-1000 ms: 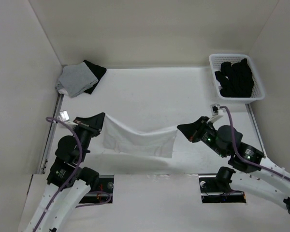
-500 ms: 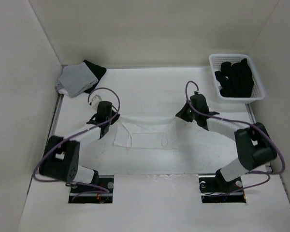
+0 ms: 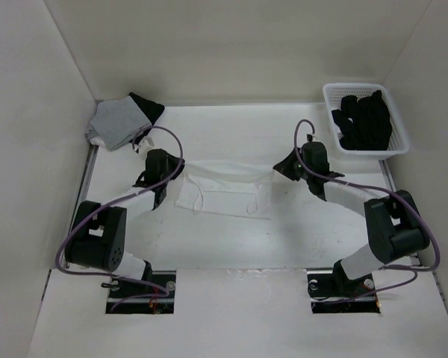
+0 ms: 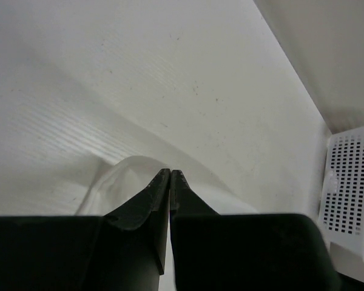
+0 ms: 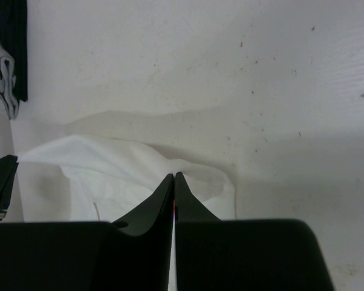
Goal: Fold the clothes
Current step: Fold the tank top
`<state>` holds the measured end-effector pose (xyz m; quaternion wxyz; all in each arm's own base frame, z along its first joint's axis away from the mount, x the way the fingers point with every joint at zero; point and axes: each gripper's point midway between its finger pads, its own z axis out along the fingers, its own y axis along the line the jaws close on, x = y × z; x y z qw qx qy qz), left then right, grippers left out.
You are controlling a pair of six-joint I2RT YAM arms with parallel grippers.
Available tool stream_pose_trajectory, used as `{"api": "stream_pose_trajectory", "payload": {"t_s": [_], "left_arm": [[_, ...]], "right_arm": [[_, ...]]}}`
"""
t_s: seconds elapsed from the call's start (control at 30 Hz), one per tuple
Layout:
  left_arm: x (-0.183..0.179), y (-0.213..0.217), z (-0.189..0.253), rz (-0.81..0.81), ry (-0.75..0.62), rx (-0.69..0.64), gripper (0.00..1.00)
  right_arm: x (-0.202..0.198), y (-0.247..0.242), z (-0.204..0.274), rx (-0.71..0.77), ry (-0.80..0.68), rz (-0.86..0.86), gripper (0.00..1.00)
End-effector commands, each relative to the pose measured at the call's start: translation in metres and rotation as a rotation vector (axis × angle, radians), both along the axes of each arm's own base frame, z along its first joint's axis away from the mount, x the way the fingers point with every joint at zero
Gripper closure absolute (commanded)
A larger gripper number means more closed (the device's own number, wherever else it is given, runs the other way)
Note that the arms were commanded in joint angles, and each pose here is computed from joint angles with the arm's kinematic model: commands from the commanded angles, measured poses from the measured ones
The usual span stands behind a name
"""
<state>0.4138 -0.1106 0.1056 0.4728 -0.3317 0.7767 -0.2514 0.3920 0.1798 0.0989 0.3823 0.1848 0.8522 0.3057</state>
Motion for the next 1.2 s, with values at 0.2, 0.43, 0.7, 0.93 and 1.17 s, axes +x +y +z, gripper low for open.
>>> {"api": "stream_pose_trajectory", "payload": {"t_s": [0.2,0.43,0.7,0.93,1.17], "left_arm": [[-0.036,0.021,0.015,-0.001,-0.102,-0.12,0.98],[-0.061,0.025,0.018,-0.029,-0.119,-0.153,0.98],[-0.1,0.02,0.009,-0.064,-0.108,-0.158,0.98],[-0.127,0.037,-0.002,-0.026,-0.093,-0.116,0.98],[-0.144,0.045,-0.041,-0.011,0.01,-0.085,0.96]], "right_arm": [[-0.041,0.0,0.021,0.021,-0.12,0.017,0.97],[-0.084,0.014,0.008,-0.008,-0.106,0.056,0.96],[-0.122,0.015,-0.013,-0.037,-0.063,0.049,0.96],[-0.146,0.007,-0.025,-0.052,-0.031,0.05,0.96],[-0.163,0.011,-0.047,-0.068,0.033,0.077,0.95]]}}
